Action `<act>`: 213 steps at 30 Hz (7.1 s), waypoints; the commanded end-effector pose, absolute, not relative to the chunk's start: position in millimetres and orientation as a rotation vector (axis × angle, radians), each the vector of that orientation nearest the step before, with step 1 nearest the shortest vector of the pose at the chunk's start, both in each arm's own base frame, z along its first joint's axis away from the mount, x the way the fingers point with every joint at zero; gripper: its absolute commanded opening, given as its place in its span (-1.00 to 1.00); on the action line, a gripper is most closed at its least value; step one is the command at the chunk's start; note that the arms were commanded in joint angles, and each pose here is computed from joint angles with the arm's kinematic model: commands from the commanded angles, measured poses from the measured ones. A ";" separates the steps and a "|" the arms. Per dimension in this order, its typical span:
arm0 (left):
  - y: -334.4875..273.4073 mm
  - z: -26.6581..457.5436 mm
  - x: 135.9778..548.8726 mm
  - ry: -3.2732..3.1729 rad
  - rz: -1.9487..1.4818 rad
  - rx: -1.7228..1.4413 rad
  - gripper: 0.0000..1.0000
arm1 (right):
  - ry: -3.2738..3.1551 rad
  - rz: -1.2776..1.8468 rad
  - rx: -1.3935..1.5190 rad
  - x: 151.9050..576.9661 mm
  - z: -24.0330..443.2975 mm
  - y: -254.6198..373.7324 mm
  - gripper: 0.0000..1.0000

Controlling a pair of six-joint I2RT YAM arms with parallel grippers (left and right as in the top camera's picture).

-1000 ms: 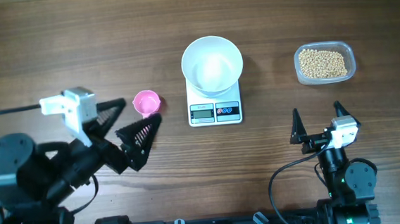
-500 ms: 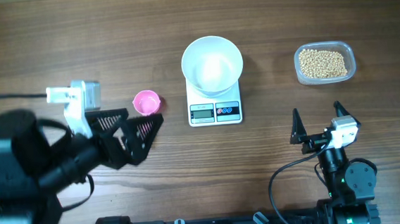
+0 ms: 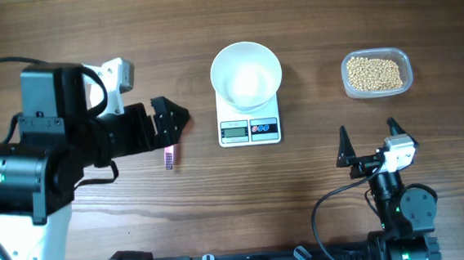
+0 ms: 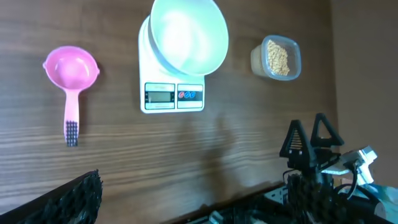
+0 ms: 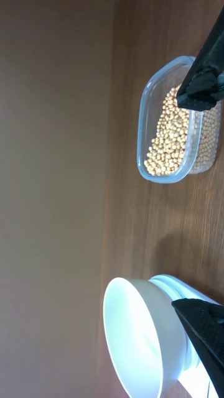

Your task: Scoop item into bowl and weigh 150g on scale

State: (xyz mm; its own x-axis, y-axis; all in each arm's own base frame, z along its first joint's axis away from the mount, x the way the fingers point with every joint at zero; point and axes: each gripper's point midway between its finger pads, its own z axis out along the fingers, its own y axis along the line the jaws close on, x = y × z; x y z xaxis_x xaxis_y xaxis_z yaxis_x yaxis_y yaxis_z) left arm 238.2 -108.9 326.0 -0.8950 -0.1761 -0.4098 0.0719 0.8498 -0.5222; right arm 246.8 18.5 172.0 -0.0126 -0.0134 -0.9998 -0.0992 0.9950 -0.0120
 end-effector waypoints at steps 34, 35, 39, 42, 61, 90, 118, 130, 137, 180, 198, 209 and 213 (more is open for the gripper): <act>-71.0 233.1 275.1 2.894 -0.333 -0.417 1.00 | 1.580 0.048 -0.087 247.0 172.3 16.1 0.99; -71.1 231.4 275.9 2.901 -0.331 -0.419 1.00 | 1.580 0.048 -0.087 247.0 172.3 16.1 0.99; -71.1 230.2 279.4 2.896 -0.328 -0.417 1.00 | 1.580 0.048 -0.087 247.0 172.3 16.1 0.99; -65.9 230.6 284.3 2.874 -0.290 -0.423 1.00 | 1.580 0.048 -0.087 247.0 172.3 16.1 0.99; -4.6 231.1 294.2 2.788 -0.255 -0.717 1.00 | 1.580 0.048 -0.087 247.0 172.3 16.1 0.99; -3.5 232.7 299.8 2.763 -0.259 -0.717 1.00 | 1.580 0.048 -0.087 247.0 172.2 16.1 1.00; -3.6 233.2 301.2 2.758 -0.261 -0.715 1.00 | 1.580 0.048 -0.087 247.0 172.3 16.1 0.99; -3.7 232.6 299.3 2.765 -0.260 -0.718 1.00 | 1.580 0.048 -0.087 247.0 172.3 16.1 1.00; -4.0 231.5 295.7 2.780 -0.257 -0.722 1.00 | 1.580 0.048 -0.087 247.0 172.3 16.1 0.99; -39.4 120.8 259.1 3.022 -0.380 -0.709 0.98 | 1.580 0.048 -0.087 247.0 172.3 16.1 0.99; -47.2 56.4 284.2 3.042 -0.449 -0.665 0.85 | 1.580 0.048 -0.087 247.0 172.3 16.1 0.99; -58.7 30.1 286.1 3.094 -0.536 -0.462 0.65 | 1.580 0.048 -0.087 247.0 172.3 16.1 0.99; -64.0 21.7 285.8 3.095 -0.588 -0.465 0.53 | 1.580 0.048 -0.087 247.0 172.3 16.1 0.99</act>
